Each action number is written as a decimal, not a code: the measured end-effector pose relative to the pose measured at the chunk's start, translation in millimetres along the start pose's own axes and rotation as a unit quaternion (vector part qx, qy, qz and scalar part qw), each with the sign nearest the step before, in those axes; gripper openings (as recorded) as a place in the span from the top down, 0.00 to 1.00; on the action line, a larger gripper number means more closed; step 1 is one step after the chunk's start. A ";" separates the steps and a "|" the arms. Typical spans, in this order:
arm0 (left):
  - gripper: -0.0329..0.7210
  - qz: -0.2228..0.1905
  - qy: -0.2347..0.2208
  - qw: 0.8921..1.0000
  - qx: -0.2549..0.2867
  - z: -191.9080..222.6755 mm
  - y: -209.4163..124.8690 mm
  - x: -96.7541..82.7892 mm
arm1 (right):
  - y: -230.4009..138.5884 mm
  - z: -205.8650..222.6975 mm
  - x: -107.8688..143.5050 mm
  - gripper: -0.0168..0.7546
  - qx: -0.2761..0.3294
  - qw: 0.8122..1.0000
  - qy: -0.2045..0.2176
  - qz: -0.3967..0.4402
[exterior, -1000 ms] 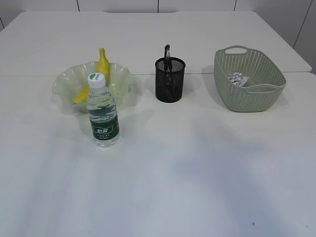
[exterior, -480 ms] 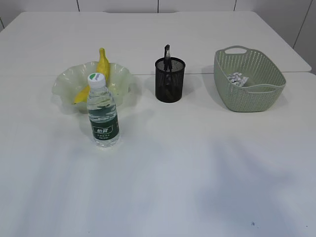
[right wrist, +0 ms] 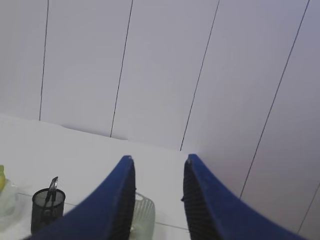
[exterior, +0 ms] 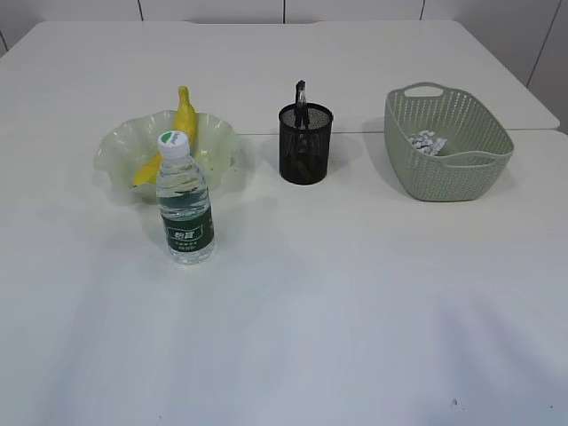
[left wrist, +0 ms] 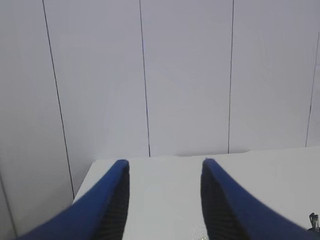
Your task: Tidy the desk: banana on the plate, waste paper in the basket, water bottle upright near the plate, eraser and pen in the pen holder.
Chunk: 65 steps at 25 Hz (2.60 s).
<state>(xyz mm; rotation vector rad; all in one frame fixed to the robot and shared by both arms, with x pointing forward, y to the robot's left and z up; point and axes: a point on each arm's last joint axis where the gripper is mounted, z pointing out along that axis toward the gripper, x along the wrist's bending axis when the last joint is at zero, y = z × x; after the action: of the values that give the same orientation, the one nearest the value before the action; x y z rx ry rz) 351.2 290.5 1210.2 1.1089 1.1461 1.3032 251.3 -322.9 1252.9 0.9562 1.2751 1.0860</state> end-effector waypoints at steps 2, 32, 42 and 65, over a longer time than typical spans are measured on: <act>0.52 0.000 -0.004 1.000 -0.002 0.0 0.3 -0.7 | -7.2 -7.3 0.4 0.66 0.001 1.000 0.005 0.008; 0.55 -0.007 -0.064 0.997 -0.031 -0.9 5.8 -11.5 | -78.4 -98.5 12.3 0.66 0.071 0.987 0.131 0.054; 0.58 0.003 -0.079 0.997 -0.016 1.4 -8.7 -16.9 | -111.2 -89.3 32.2 0.66 0.113 0.975 0.175 0.071; 0.62 0.010 -0.095 0.995 -0.010 2.2 -16.8 -21.3 | -172.2 -54.3 63.2 0.66 0.249 0.945 0.210 0.039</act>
<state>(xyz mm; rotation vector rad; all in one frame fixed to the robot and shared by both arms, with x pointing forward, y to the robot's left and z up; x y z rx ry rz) 356.3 269.5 1193.6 1.2043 0.9806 1.1938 210.6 -304.9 1066.9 1.1951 1.9388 1.0843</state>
